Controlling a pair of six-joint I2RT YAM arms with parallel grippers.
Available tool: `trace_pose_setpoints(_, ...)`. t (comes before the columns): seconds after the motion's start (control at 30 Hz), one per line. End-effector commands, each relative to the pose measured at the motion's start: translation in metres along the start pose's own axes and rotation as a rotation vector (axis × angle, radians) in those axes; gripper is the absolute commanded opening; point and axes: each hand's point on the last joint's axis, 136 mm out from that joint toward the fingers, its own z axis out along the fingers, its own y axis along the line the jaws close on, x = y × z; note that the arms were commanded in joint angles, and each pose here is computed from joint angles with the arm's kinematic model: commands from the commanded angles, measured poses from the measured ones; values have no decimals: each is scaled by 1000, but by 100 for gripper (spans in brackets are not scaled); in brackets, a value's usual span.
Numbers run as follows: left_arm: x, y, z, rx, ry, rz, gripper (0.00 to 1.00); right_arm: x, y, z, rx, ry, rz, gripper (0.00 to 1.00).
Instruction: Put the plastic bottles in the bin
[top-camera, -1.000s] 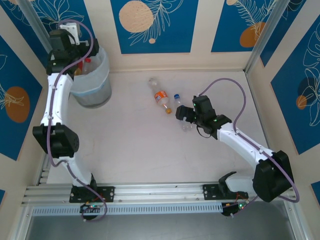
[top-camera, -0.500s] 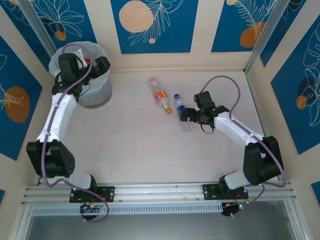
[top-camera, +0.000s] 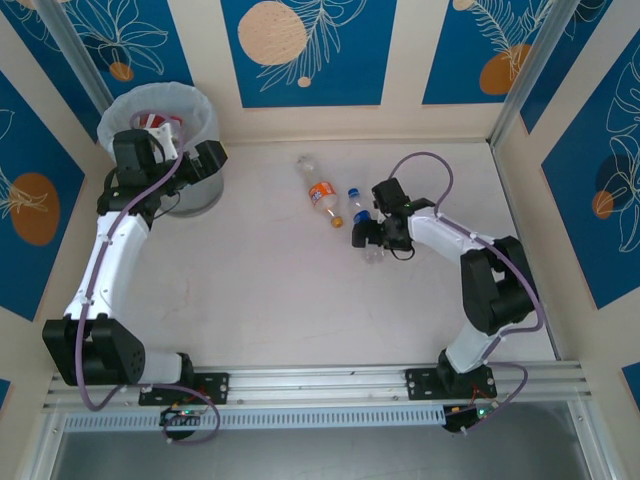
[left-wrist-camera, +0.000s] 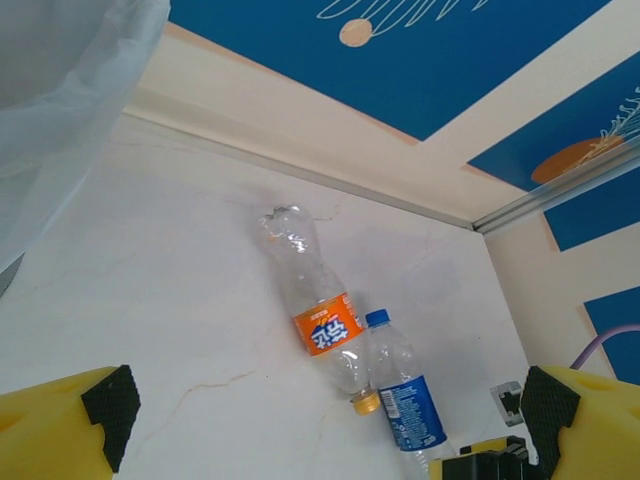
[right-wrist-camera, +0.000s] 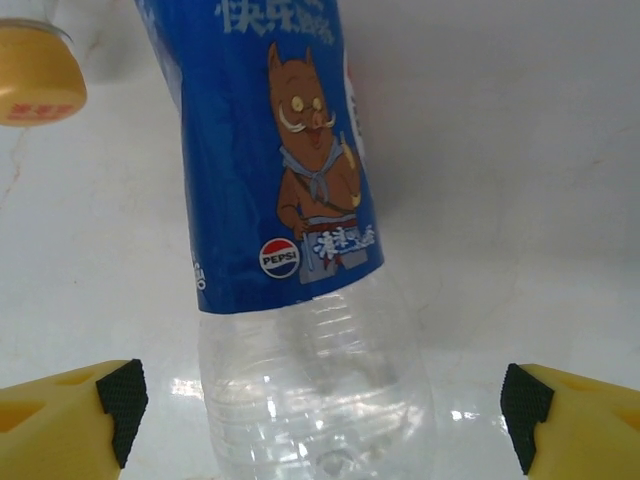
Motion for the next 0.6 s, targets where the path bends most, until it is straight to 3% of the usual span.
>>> trace_pose_setpoints(0.0, -6, -5, -3, -3, -13, 54, 99, -1, 10, 6, 3, 25, -32, 91)
trace_pose_setpoints(0.33, -14, -24, -16, 46, -29, 72, 99, 2, 7, 29, 61, 65, -51, 72)
trace_pose_setpoints(0.57, -7, -59, -38, 136, -31, 127, 99, 3, 8, 35, 74, 56, -63, 61)
